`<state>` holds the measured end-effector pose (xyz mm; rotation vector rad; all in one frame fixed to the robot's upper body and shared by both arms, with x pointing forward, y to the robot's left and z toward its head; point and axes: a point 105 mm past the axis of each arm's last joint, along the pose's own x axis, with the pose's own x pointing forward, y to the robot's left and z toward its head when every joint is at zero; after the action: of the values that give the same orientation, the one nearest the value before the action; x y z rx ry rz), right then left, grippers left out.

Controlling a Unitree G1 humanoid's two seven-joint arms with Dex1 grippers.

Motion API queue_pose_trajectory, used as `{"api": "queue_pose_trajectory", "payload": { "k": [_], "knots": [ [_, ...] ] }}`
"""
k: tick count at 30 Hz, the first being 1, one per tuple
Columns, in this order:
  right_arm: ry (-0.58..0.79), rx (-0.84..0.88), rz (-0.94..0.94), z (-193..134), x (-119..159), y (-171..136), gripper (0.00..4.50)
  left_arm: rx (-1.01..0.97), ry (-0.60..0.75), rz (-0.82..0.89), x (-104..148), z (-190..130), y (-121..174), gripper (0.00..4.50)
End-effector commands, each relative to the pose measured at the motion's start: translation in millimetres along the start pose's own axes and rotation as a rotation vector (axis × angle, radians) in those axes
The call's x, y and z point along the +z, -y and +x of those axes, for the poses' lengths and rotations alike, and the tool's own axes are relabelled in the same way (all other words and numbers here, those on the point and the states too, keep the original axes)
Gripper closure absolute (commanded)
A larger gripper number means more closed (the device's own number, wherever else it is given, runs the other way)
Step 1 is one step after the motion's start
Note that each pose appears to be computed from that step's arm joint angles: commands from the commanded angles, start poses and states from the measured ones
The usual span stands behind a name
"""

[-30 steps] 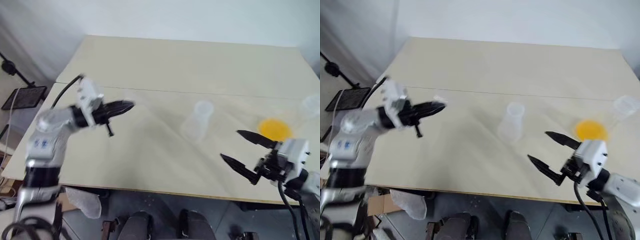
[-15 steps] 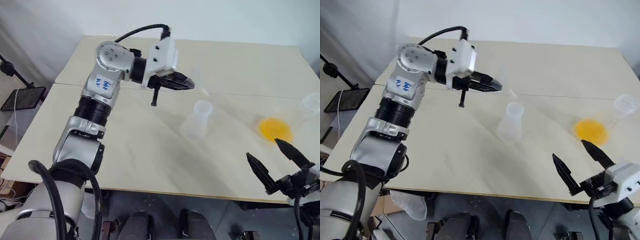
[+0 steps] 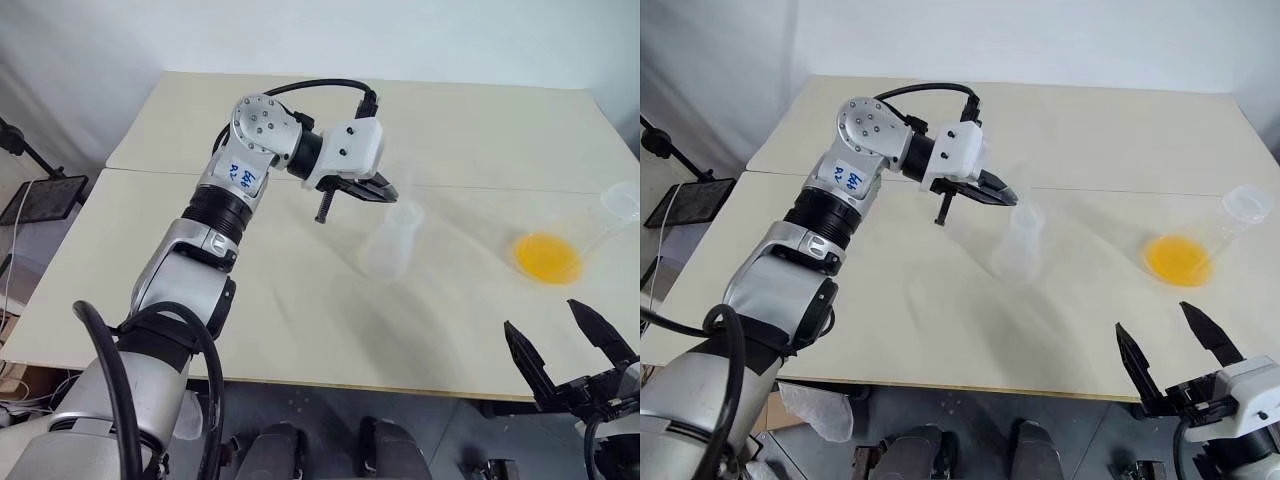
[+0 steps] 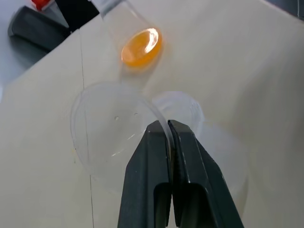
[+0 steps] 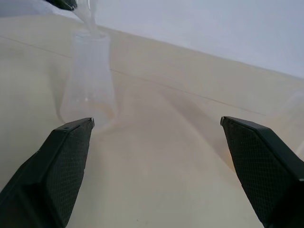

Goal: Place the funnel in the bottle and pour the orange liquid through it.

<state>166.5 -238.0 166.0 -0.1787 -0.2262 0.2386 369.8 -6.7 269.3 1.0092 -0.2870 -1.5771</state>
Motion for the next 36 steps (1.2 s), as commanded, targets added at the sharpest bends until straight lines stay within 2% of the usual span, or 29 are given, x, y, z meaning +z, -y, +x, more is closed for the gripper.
{"api": "queue_pose_trajectory", "payload": {
  "k": [1,5,9,16,19,27,31,32,36],
  "knots": [
    [0.04,-0.007,-0.021,1,8,-3,0.0,0.017,-0.019,0.082,15,-2,-12,4.47],
    [0.048,-0.005,-0.017,5,7,-4,0.0,0.044,-0.031,0.088,16,-4,-17,4.47],
    [0.053,0.01,-0.016,10,6,-3,0.0,-0.013,-0.08,0.103,9,-1,-10,4.47],
    [0.06,0.026,-0.019,17,6,-2,0.0,-0.066,-0.083,0.093,10,11,-6,4.47],
    [0.06,0.027,-0.016,18,5,-3,0.0,-0.063,-0.055,0.075,13,14,-7,3.83],
    [0.06,0.021,-0.009,19,1,-5,0.0,-0.065,0.056,-0.02,19,8,-5,1.43],
    [0.066,0.026,-0.012,23,0,-3,0.0,-0.02,0.19,-0.117,16,-16,-1,0.16],
    [0.068,0.027,-0.013,25,0,-3,0.0,0.001,0.229,-0.143,15,-26,1,0.04],
    [0.092,0.018,-0.025,28,1,2,0.0,0.144,0.288,-0.231,2,-59,2,0.04]
  ]
}}
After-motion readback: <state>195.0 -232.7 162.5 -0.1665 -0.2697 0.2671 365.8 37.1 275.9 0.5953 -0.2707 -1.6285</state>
